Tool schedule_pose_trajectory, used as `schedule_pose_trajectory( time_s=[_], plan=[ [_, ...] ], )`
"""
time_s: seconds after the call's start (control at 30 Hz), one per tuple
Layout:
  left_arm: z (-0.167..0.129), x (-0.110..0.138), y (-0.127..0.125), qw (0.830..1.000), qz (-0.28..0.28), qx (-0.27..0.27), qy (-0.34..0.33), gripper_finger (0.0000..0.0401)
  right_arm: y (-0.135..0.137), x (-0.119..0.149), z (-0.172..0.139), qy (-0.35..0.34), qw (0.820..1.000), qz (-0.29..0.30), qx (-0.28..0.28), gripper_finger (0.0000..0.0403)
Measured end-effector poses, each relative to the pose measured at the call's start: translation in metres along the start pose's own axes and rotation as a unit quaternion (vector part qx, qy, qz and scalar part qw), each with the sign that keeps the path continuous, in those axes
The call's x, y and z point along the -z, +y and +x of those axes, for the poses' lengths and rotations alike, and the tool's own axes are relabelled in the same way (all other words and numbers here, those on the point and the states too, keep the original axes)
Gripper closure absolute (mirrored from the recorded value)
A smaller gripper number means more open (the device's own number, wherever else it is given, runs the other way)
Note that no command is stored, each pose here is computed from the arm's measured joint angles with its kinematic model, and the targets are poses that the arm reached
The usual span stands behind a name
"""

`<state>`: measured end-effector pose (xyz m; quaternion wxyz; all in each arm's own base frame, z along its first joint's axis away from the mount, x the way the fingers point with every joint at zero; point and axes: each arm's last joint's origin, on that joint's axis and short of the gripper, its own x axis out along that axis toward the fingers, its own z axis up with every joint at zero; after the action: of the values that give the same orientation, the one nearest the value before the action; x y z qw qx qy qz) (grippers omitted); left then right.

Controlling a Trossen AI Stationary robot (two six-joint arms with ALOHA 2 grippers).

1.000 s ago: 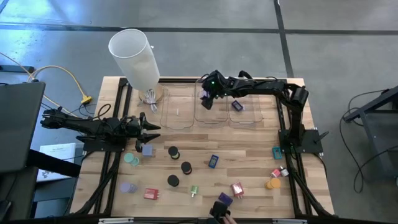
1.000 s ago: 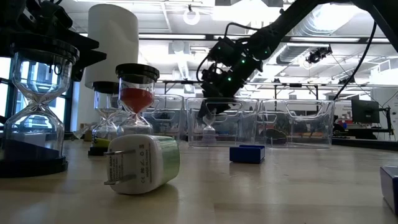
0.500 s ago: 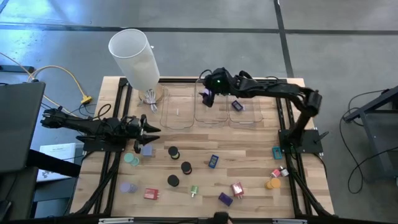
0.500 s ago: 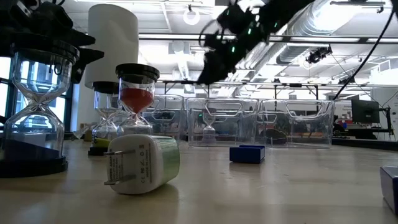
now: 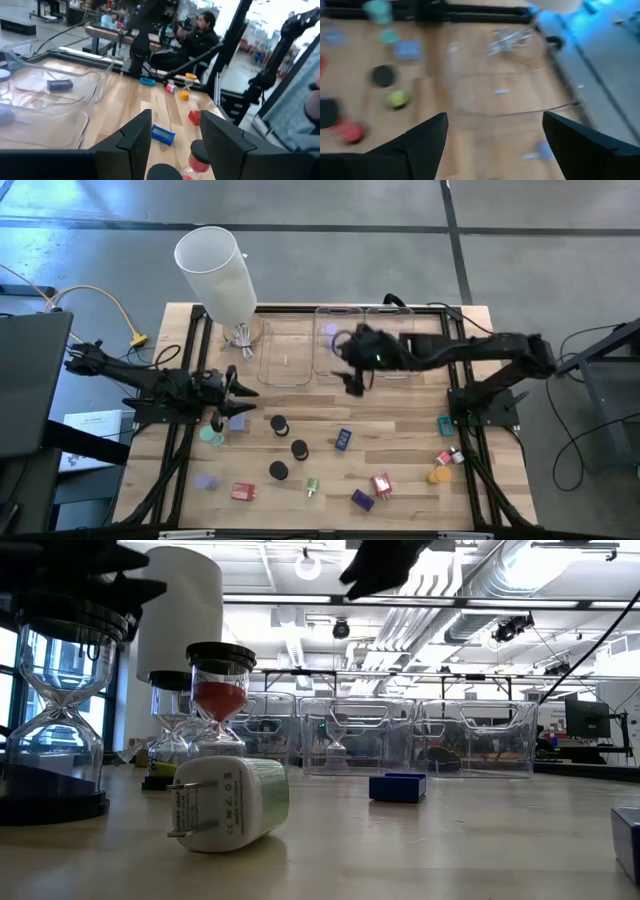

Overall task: Pick & Place Office items
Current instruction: Put the left red charger adapter into the left transparent bin

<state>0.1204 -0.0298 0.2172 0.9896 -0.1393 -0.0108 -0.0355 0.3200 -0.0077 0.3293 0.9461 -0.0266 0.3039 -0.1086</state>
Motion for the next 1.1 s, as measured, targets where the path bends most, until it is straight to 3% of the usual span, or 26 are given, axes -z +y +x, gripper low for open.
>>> schedule_pose_trajectory(
  time_s=[0.13, 0.33, 0.6, 0.7, 0.83, 0.97, 1.1],
  plan=[
    [0.007, -0.011, -0.005, 1.0, 0.023, 0.006, 0.006, 0.0238, 0.035, 0.003, -0.01, -0.002, 1.0, -0.01, 0.007, 0.0088],
    [0.014, -0.016, -0.01, 1.0, 0.014, 0.01, 0.018, 0.0231, 0.074, 0.012, -0.027, -0.006, 0.999, -0.004, 0.042, 0.0089],
    [0.023, -0.023, -0.016, 1.0, 0.005, 0.013, 0.028, 0.0135, 0.119, 0.035, -0.047, -0.022, 0.997, 0.027, 0.072, 0.0089],
    [0.023, -0.033, -0.02, 0.999, -0.019, 0.04, 0.018, 0.0104, 0.131, 0.05, -0.049, -0.028, 0.995, 0.055, 0.08, 0.0089],
    [0.022, -0.04, -0.025, 0.995, -0.031, 0.093, 0.028, 0.0091, 0.141, 0.069, -0.05, -0.031, 0.99, 0.108, 0.086, 0.0089],
    [0.023, -0.046, -0.027, 0.994, -0.042, 0.068, 0.077, 0.009, 0.143, 0.082, -0.05, -0.053, 0.981, 0.143, 0.122, 0.0089],
    [0.029, -0.059, -0.035, 0.989, -0.026, 0.05, 0.14, 0.009, 0.144, 0.085, -0.05, -0.055, 0.978, 0.159, 0.121, 0.0089]
  ],
)
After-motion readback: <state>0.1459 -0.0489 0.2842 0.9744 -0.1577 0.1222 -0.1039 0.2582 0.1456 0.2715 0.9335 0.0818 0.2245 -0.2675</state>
